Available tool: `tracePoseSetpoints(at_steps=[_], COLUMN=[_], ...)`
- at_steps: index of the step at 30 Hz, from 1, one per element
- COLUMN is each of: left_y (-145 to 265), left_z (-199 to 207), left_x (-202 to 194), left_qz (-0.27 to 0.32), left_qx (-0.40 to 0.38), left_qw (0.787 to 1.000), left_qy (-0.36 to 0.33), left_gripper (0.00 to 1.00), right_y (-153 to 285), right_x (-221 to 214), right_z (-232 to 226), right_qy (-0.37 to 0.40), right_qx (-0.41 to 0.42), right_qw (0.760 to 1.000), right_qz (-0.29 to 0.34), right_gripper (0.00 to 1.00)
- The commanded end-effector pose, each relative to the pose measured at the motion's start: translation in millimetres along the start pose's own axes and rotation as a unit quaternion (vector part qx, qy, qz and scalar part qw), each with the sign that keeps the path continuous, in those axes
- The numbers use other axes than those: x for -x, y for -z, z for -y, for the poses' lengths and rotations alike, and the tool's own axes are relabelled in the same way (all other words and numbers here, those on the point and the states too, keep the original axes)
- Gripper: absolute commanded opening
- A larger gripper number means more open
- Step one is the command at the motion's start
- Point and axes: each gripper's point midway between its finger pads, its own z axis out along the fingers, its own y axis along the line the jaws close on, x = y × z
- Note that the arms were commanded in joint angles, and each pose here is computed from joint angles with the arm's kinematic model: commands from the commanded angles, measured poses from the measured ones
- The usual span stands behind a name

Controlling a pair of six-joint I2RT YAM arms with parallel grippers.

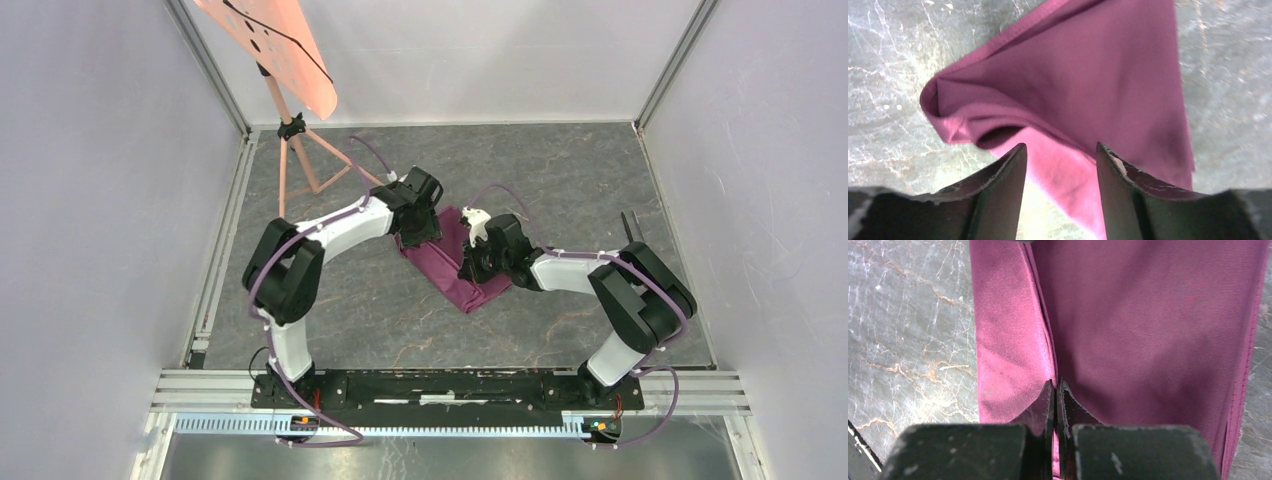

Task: Fold the napkin into a case and place the utensils inside
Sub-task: Fold the lower triangle-folded napkin at the center of the board.

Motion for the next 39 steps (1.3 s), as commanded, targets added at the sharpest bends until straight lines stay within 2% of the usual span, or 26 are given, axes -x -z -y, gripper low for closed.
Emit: tracePoseSetpoints(at_steps=[1, 4, 7, 9, 12, 16, 32, 39], left_y=[53.4, 64.7, 64.5, 60.1, 51.7, 39.4, -9.5, -24.3], left_z=[26.9, 18.3, -5.3, -22.4, -38.6, -42.5, -8.3, 2.4], left_x=[17.6, 12.9, 14.1, 17.3, 19.7, 23.4, 51.7, 45.8], left_qz=[0.044, 0.042, 0.049, 0.049, 0.037, 0.027, 0.020, -0.010], left_qx=[-0.110, -0.125, -0.114, -0.110, -0.115, -0.116, -0.156, -0.177], left_qw=[0.992, 0.991, 0.992, 0.993, 0.992, 0.992, 0.987, 0.984], left_qy=[-0.035, -0.036, -0.020, 0.001, 0.025, 0.031, 0.027, 0.023], left_gripper=[0.64, 0.67, 0.66, 0.56, 0.35, 0.27, 0.19, 0.17], right_y=[1.5, 2.6, 3.3, 2.7, 1.0, 1.3, 7.8, 10.9], right_x=[6.2, 6.4, 8.6, 8.0, 7.1, 8.0, 10.0, 12.5], right_z=[14.9, 19.5, 21.1, 20.4, 19.1, 17.0, 4.6, 5.3], right_qy=[-0.007, -0.014, -0.022, -0.026, -0.027, -0.027, -0.019, -0.011], right_qx=[-0.045, -0.061, -0.068, -0.067, -0.062, -0.057, -0.027, -0.029], right_qw=[0.999, 0.998, 0.997, 0.997, 0.998, 0.998, 0.999, 0.999], right_qz=[0.020, 0.019, 0.022, 0.020, 0.018, 0.019, 0.021, 0.016], right_gripper=[0.00, 0.00, 0.00, 0.00, 0.00, 0.00, 0.02, 0.16])
